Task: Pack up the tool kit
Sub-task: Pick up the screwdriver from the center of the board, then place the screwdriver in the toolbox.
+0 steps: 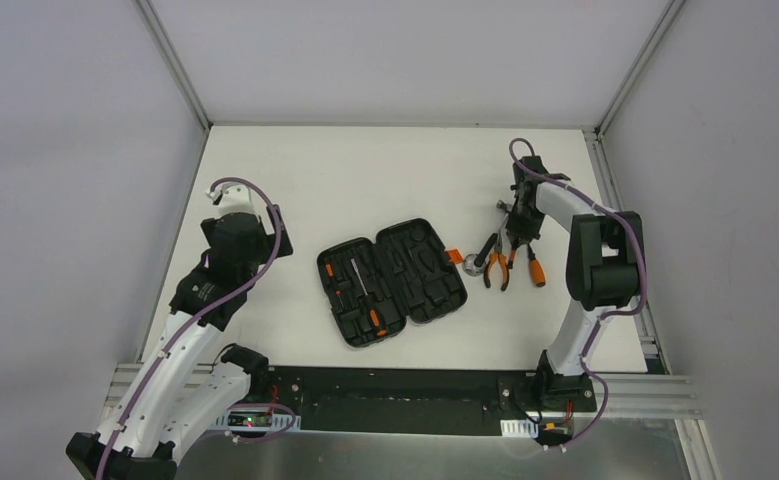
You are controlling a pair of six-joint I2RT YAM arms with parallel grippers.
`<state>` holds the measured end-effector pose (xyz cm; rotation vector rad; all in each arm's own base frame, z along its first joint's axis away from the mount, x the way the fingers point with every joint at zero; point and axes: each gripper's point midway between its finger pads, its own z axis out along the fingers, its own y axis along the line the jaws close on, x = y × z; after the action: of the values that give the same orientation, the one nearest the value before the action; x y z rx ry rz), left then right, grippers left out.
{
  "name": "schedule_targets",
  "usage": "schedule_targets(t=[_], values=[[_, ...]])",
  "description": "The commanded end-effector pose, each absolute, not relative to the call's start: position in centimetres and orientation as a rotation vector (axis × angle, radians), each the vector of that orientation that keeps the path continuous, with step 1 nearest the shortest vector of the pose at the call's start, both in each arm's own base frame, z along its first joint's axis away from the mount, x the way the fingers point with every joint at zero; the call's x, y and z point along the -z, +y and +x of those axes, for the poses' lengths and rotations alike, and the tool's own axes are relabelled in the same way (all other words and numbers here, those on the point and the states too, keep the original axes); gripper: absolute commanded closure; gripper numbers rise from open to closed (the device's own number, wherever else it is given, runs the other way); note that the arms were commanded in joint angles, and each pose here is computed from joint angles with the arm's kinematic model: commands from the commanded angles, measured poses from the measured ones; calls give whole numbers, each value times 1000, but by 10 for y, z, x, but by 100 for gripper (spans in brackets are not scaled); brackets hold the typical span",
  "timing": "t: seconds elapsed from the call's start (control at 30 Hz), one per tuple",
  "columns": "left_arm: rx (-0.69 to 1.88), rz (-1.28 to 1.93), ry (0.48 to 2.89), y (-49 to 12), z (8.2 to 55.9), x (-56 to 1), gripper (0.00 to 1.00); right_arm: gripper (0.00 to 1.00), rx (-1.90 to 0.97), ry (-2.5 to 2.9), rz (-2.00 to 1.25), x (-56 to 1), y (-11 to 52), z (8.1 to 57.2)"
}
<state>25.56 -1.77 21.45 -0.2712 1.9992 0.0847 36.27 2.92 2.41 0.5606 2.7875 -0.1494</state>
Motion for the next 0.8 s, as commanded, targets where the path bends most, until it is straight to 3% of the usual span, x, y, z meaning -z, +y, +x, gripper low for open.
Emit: schedule_targets(t=[0.0, 0.33, 0.77], values=[[-42, -238, 1961, -23, 260, -222, 8, 98, 158, 2724, 481, -59, 30, 355], [147, -190, 1951, -51, 261, -230, 8, 100, 170, 2552, 463, -127, 36, 343], [772, -129, 1941, -164, 262, -259, 9, 100, -428, 2237, 601, -210, 160, 325]])
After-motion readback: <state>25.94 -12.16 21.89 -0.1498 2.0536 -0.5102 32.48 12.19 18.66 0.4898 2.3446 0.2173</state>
